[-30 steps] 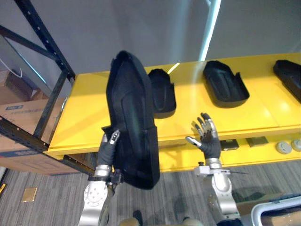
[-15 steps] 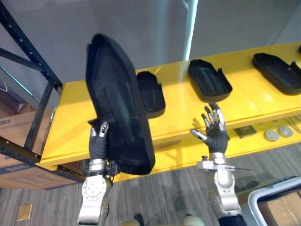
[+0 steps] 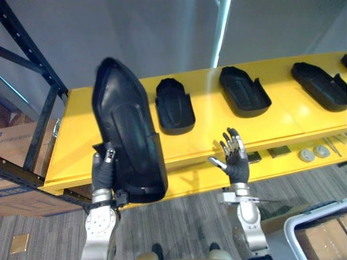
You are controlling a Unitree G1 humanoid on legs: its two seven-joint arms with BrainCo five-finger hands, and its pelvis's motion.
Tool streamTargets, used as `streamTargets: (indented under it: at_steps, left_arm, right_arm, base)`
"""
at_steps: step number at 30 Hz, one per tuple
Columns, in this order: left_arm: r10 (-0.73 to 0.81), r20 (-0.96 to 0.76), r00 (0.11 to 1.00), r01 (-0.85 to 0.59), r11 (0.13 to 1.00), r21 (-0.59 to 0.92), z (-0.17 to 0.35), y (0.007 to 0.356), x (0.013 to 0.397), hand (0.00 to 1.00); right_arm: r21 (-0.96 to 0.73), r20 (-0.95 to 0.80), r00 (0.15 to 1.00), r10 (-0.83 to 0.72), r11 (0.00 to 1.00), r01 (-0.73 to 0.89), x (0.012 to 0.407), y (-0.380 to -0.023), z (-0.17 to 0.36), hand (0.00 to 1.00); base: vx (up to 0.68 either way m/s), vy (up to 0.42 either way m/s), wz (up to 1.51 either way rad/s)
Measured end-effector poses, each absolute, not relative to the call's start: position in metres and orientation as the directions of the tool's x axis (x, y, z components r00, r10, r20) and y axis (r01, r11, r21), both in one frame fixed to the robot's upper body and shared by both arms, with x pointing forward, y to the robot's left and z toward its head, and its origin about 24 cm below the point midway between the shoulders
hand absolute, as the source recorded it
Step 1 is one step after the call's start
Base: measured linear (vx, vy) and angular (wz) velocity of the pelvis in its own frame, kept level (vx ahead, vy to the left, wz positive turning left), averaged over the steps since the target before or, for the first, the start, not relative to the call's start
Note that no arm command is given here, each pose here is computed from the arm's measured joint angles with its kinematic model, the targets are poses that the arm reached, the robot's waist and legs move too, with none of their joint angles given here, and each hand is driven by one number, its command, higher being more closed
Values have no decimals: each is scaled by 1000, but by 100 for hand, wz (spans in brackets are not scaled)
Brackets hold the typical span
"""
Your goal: Walk over and take plastic housings, then place them on the shelf
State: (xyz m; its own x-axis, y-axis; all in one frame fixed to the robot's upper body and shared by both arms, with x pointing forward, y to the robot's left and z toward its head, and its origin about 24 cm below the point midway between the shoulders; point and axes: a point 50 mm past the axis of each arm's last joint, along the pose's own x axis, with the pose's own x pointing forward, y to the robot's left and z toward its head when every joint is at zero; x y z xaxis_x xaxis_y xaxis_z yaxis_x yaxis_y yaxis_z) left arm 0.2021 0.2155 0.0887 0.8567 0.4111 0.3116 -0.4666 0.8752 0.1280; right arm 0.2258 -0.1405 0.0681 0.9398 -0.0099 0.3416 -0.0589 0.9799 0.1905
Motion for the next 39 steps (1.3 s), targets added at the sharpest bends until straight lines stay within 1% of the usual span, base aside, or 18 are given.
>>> streamTargets:
  at_steps: [2, 3, 5, 8, 10, 13, 17, 20, 23, 27, 29, 34, 39]
  left_arm:
    - [507, 343, 791, -579, 802, 149, 95, 240, 201, 100]
    - [529, 351, 773, -605, 780, 157, 97, 246, 200, 100]
    - [597, 375, 709, -694, 685, 221, 101, 269, 204, 100]
    - [654, 363, 663, -748, 587, 309, 97, 291, 218, 100]
    - [674, 338, 657, -753, 565, 338, 93, 299, 228, 100]
    - [685, 309, 659, -748, 559, 357, 91, 307, 246, 100]
    - [689, 292, 664, -744, 565, 358, 103, 317, 275, 100]
    - [673, 291, 680, -732, 595, 333, 119, 320, 295, 100]
    - [678, 248, 692, -720, 623, 306, 124, 322, 306, 100]
    - [677, 211, 705, -704, 634, 320, 129, 328, 312, 100]
    - [686, 185, 704, -705, 642, 303, 132, 332, 315, 100]
    - [702, 140, 698, -707, 646, 287, 133, 340, 314, 100]
    - [715, 135, 686, -715, 629, 306, 134, 350, 309, 100]
  right_arm:
    - [169, 350, 937, 6, 983, -69, 225, -144, 70, 0]
    - [163, 351, 936, 13, 984, -75, 225, -144, 71, 0]
    - [164, 350, 935, 45, 981, -109, 225, -144, 74, 0]
    - [168, 325, 941, 95, 973, -157, 225, -139, 72, 0]
    - [162, 308, 941, 139, 967, -196, 224, -132, 69, 0]
    - [170, 302, 929, 214, 947, -274, 224, -123, 69, 0]
    - [147, 323, 904, 281, 928, -341, 228, -120, 74, 0]
    - [131, 331, 883, 332, 911, -391, 231, -114, 79, 0]
    - [116, 357, 858, 369, 894, -432, 229, -108, 87, 0]
    - [106, 398, 829, 392, 878, -467, 225, -102, 97, 0]
    - [101, 419, 818, 394, 875, -473, 224, -102, 102, 0]
    - [107, 390, 833, 392, 880, -464, 223, -103, 99, 0]
    - [96, 388, 825, 411, 872, -479, 217, -102, 101, 0]
  base:
    - [-35, -22, -2]
    - [-32, -18, 0]
    - [-40, -10, 0]
    - [-43, -1, -2]
    - [-29, -4, -3]
    - [-20, 3, -7]
    - [-45, 6, -15]
    - [-40, -10, -9]
    - [-30, -17, -12]
    - [-11, -26, 1]
    - [-20, -40, 3]
    - [-12, -20, -1]
    - [-1, -7, 0]
